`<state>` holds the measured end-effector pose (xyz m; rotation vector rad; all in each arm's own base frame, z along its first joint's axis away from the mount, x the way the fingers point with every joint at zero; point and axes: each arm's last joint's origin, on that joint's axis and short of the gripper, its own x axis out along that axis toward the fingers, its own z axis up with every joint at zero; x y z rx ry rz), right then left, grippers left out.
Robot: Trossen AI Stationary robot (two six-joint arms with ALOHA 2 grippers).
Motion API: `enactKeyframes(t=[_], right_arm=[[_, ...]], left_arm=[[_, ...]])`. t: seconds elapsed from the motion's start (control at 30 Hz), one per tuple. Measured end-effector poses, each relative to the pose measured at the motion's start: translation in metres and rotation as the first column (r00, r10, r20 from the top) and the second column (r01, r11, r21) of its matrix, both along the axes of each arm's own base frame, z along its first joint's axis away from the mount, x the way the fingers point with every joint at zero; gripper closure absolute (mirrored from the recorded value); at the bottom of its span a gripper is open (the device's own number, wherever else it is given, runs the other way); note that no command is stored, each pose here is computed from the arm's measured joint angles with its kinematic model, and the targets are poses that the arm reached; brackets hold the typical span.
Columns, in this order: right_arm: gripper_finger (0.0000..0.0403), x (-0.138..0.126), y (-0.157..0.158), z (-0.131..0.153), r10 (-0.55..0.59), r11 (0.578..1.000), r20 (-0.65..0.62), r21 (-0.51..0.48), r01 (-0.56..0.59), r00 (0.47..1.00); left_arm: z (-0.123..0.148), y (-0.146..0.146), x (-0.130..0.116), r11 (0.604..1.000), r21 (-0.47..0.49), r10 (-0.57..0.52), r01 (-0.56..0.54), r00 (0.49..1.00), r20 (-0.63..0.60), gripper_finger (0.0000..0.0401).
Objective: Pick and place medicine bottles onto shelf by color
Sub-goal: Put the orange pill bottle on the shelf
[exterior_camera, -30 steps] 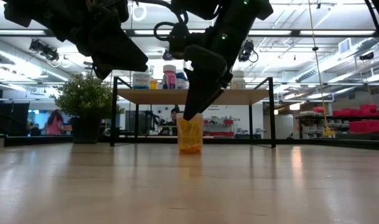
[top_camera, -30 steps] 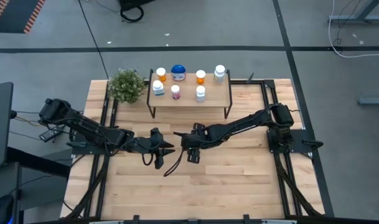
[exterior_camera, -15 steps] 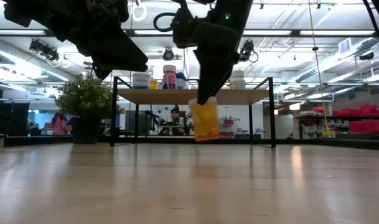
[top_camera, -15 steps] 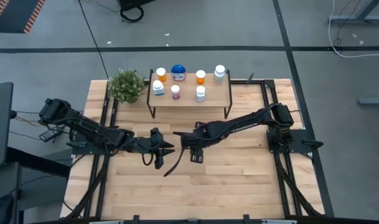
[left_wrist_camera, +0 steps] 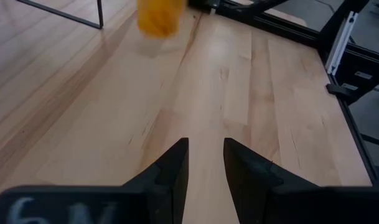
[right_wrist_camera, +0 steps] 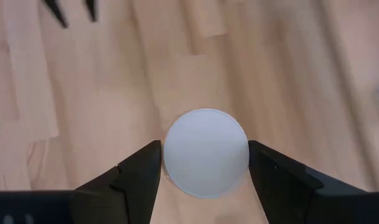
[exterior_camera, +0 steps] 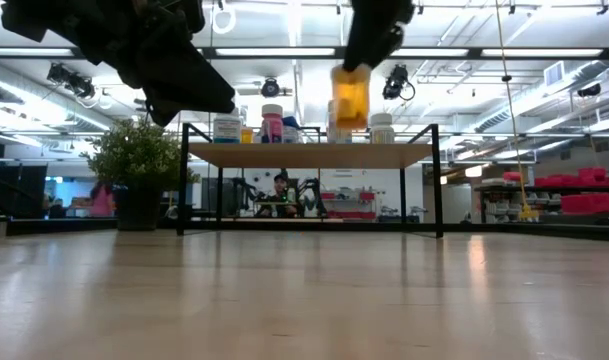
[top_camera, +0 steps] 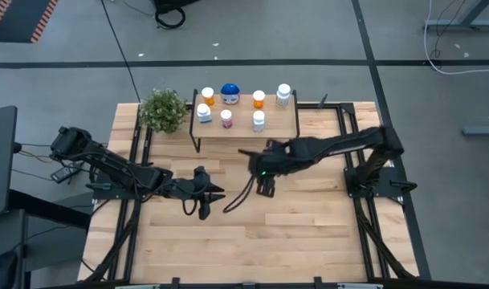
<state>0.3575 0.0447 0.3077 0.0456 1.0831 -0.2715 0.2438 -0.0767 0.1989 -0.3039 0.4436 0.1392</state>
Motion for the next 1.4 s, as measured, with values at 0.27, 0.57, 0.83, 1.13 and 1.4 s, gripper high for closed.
enactKeyframes(t=[0.27, 0.57, 0.83, 1.13, 1.4], right_arm=[[0.0165, -0.034, -0.036, 0.029, -0.148, 0.983, -0.02, -0.11, 0.144, 0.989], [0.0165, -0.048, -0.09, 0.038, -0.296, 0.946, -0.025, -0.142, 0.29, 0.955], [0.0165, -0.058, -0.129, 0.037, -0.408, 0.906, -0.053, -0.152, 0.396, 0.912], [0.0165, -0.062, -0.148, 0.038, -0.47, 0.878, -0.026, -0.119, 0.464, 0.882], [0.0165, -0.063, -0.157, 0.026, -0.549, 0.836, -0.027, -0.04, 0.548, 0.835]], left_arm=[[0.0, 0.0, 0.0, 1.0, 0.001, 0.006, -0.006, 1.0, 0.005, 0.0294], [0.0, 0.0, 0.0, 1.0, -0.004, 0.008, -0.008, 1.0, 0.002, 0.0294], [0.0, -0.006, -0.002, 1.0, -0.003, -0.016, 0.016, 1.0, 0.001, 0.0294], [0.0, -0.009, -0.003, 1.0, -0.015, -0.006, 0.006, 1.0, 0.006, 0.0294], [0.0, -0.009, -0.003, 1.0, -0.015, -0.006, 0.006, 1.0, 0.006, 0.0294]])
